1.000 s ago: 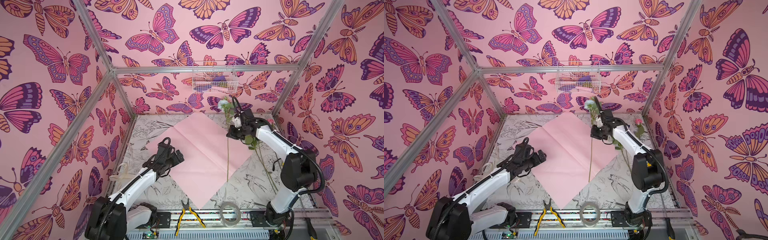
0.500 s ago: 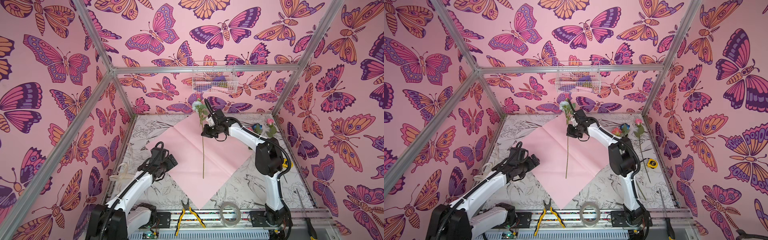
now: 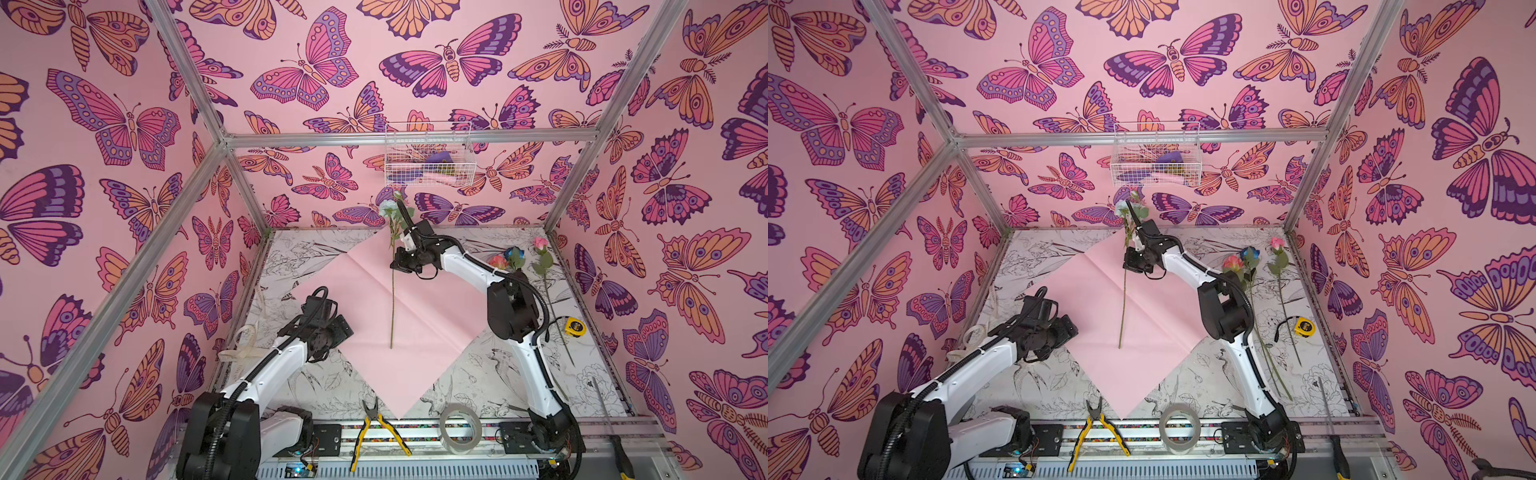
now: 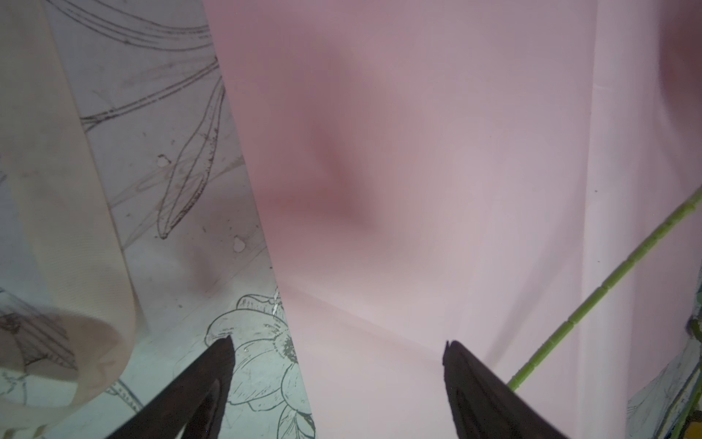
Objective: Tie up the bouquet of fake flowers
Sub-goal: 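Carry the rose with the right gripper and lay it on the pink paper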
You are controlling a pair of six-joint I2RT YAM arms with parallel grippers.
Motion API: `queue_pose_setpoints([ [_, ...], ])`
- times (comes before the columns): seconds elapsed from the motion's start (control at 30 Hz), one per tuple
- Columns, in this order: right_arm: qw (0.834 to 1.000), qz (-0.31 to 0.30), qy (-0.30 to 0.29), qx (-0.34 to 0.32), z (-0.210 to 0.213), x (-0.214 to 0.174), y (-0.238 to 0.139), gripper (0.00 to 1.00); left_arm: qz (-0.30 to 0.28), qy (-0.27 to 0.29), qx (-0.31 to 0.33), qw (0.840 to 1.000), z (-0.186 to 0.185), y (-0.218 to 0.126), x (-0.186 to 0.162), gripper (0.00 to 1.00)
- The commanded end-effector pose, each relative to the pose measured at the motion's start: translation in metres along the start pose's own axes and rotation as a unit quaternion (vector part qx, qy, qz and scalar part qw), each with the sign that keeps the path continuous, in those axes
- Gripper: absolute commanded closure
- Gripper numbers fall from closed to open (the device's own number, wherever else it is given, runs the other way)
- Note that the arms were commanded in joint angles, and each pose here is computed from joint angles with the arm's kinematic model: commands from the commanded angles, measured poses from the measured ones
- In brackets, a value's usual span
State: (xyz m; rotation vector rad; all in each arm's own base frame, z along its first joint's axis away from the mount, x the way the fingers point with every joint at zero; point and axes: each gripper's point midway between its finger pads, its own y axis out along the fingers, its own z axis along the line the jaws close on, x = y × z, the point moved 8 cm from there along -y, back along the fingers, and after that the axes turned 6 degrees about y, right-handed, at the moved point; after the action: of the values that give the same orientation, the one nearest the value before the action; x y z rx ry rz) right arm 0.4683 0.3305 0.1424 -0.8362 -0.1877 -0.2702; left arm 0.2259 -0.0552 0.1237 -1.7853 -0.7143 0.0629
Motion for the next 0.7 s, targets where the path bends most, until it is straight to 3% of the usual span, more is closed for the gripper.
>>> queue_pose_setpoints([
  [0.0, 1.000, 0.009, 0.004, 0.008, 0.003, -0.002, 0.008, 1.00, 0.013, -0.012, 0.006, 1.000, 0.008, 0.001, -0.009, 0.13],
  [0.13, 1.000, 0.011, 0.014, 0.002, -0.003, -0.005, 0.017, 0.99, 0.008, -0.017, 0.000, 1.000, 0.009, -0.002, -0.011, 0.15],
  [0.43, 0.999, -0.003, 0.033, -0.011, -0.010, 0.002, 0.026, 0.80, 0.011, -0.018, -0.009, 1.000, 0.010, -0.004, -0.014, 0.14],
  [0.67, 1.000, -0.008, 0.019, -0.010, -0.003, 0.005, 0.010, 0.75, 0.015, -0.021, -0.012, 1.000, 0.012, -0.004, -0.018, 0.12],
])
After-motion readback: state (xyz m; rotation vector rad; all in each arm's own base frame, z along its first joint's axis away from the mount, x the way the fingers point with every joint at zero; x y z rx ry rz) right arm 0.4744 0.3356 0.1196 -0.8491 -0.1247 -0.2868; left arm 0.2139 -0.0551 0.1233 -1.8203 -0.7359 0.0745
